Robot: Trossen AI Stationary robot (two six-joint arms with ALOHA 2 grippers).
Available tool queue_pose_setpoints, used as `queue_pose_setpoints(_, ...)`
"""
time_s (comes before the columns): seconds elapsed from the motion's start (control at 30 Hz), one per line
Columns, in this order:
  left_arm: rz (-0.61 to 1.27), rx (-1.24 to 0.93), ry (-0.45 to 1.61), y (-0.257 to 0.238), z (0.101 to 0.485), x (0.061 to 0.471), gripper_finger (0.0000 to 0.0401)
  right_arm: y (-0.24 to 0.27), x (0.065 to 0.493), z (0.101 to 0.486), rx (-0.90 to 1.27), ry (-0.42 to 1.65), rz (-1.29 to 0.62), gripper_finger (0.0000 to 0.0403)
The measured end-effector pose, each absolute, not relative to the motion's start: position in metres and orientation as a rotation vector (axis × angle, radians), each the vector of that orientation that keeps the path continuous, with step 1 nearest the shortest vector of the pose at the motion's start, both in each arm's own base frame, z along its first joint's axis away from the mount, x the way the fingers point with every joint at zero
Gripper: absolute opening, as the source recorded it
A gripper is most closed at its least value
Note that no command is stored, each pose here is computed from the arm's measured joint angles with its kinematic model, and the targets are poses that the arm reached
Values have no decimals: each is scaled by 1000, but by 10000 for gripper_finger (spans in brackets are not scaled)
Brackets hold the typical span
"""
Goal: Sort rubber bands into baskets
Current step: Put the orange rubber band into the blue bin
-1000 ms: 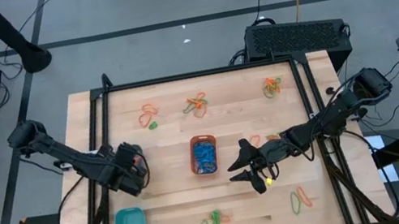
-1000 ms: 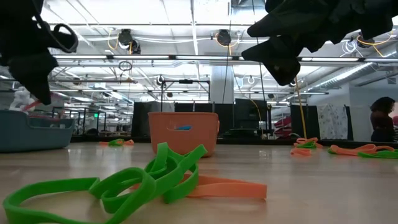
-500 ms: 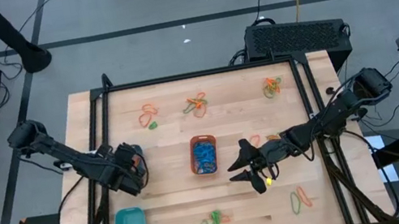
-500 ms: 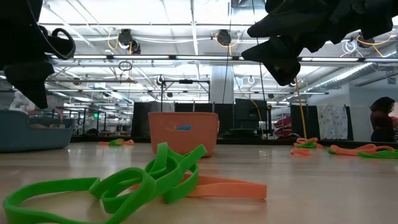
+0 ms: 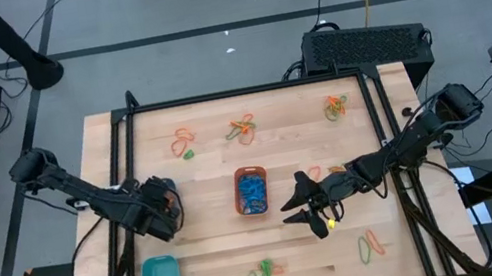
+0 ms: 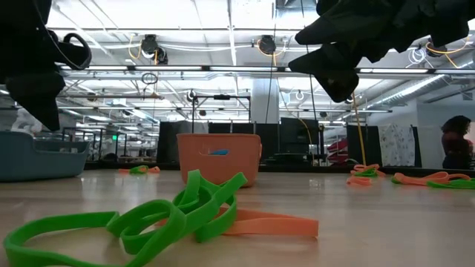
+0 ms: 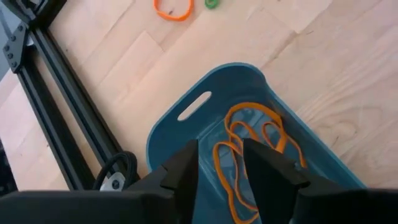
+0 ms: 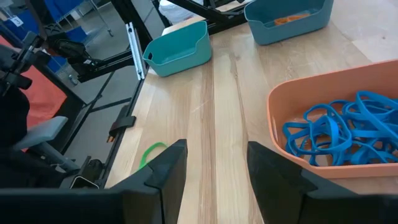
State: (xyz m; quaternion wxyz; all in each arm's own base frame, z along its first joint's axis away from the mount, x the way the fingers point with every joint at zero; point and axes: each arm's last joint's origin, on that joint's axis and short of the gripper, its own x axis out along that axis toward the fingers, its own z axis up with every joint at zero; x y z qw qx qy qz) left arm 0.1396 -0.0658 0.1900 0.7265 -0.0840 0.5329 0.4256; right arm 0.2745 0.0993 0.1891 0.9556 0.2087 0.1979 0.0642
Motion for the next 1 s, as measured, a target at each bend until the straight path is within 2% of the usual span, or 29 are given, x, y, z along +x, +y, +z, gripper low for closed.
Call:
queue_pose_setpoints(0.27, 754, -106, 1118, -73, 191, 155, 137, 99, 274, 189, 360, 398, 142, 160)
queue_pose_setpoints(0.43, 702, -34, 975, -77, 203, 168, 137, 89, 271, 192, 301, 429, 108, 160)
queue_pose_setpoints(0.6, 576, 69, 785, -87, 210, 190, 137, 66, 260, 199, 190, 488, -65, 160)
queue_pose_setpoints(0.73, 448, 140, 661, -97, 220, 208, 137, 39, 246, 204, 105, 524, -392, 160)
queue_pose_setpoints(0.83, 386, 177, 587, -102, 228, 216, 137, 13, 235, 207, 146, 552, -580, 160)
queue_pose_setpoints(0.9, 359, 184, 555, -104, 231, 219, 137, -1, 229, 205, 231, 607, -614, 160)
queue_pose_setpoints(1.0, 298, 176, 551, -107, 233, 222, 137, -11, 225, 199, 348, 711, -529, 160)
